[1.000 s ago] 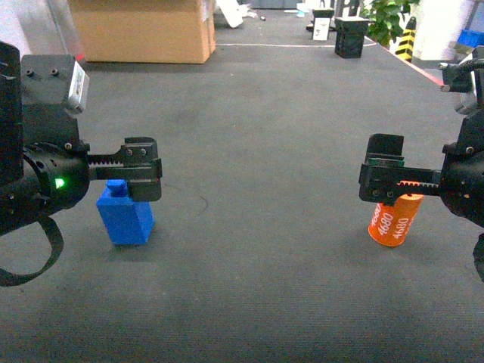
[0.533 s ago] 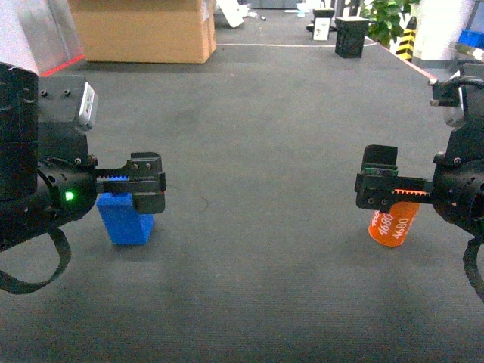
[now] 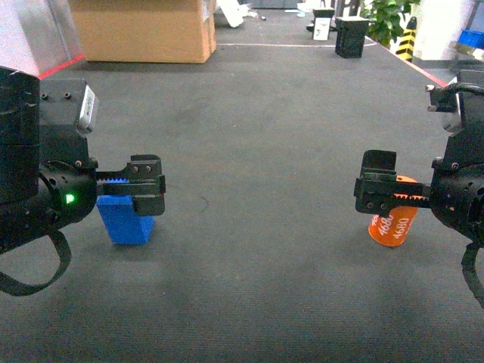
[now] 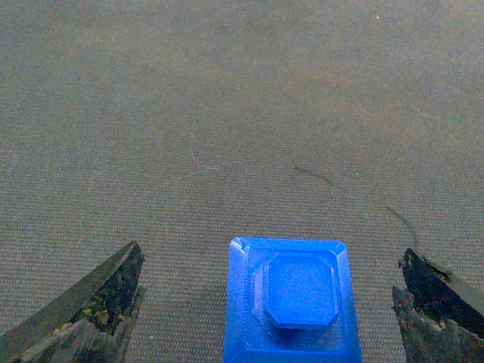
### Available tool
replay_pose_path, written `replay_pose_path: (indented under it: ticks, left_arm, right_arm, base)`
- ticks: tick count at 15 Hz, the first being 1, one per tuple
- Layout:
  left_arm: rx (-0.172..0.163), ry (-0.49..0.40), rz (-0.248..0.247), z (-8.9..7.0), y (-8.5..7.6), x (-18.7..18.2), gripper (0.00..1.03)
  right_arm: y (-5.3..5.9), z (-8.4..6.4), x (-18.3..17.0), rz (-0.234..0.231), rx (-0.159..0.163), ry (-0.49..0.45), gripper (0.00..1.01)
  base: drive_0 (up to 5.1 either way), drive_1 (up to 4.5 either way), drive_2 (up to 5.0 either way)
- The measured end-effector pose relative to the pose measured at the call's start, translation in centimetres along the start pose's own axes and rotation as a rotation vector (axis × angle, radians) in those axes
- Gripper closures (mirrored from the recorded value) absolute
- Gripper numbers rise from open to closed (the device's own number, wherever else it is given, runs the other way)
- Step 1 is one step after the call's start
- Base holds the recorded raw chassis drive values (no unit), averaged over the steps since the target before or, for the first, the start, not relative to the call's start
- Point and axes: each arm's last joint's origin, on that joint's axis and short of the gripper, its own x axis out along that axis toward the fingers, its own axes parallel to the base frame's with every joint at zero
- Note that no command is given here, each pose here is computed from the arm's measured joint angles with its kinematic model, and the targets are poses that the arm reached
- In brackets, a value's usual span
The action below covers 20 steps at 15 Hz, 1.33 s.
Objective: Sort blue parts and orange caps into right shelf containers
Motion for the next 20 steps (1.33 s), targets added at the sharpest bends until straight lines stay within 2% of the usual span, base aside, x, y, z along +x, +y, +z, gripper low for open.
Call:
replay_pose_path:
  ticks: [3,5,8,11,16,17,20]
  left_arm:
    - [0.003,0.009,0.000,-0.3,-0.1,0.2,0.05]
    - [0.019,0.035,0.008,-0.9,-0.4,0.7,0.05]
    - [0.032,0.075,0.010,-1.8,-0.7,1.3,0.05]
    - [0.032,0.101,0.014,-2.4,-0.7,1.7,0.05]
    - [0.028,0.160,0.027,-3.3,-0.8,2.6,0.05]
    - [0.021,0.168,0.031,-3.5,-0.7,2.7,0.10]
    - [0.011,0.161,0.041,-3.5,-0.4,2.8,0.37]
  right_arm:
    - [-0.2,-0.3,0.2,-0.014,-0.002,0.010,0.03]
    - [-0.4,-1.9,0.8,-0.026,-0.007,0.060,0.03]
    - [-0.5,-3.2,1.8,-0.039,0.010,0.094,0.03]
    - [-0.2,-3.2,2.3,-0.049,0.014,0.087,0.03]
    - [0.1,-4.3,3.0,-0.073,-0.007,0.140,0.03]
    - [0.1,-4.3,3.1,-0.079,-0.006,0.136,0.04]
    - [0.4,-4.2,3.1,-0.084,-0.012,0.133,0.31]
  base:
    - [0.0,0.00,0.0]
    - [0.0,0.00,0.0]
    - [0.0,0.00,0.0]
    - [0.0,0.00,0.0]
    - [0.0,0.00,0.0]
    - [0.0,0.00,0.0]
    - [0.0,0.00,0.0]
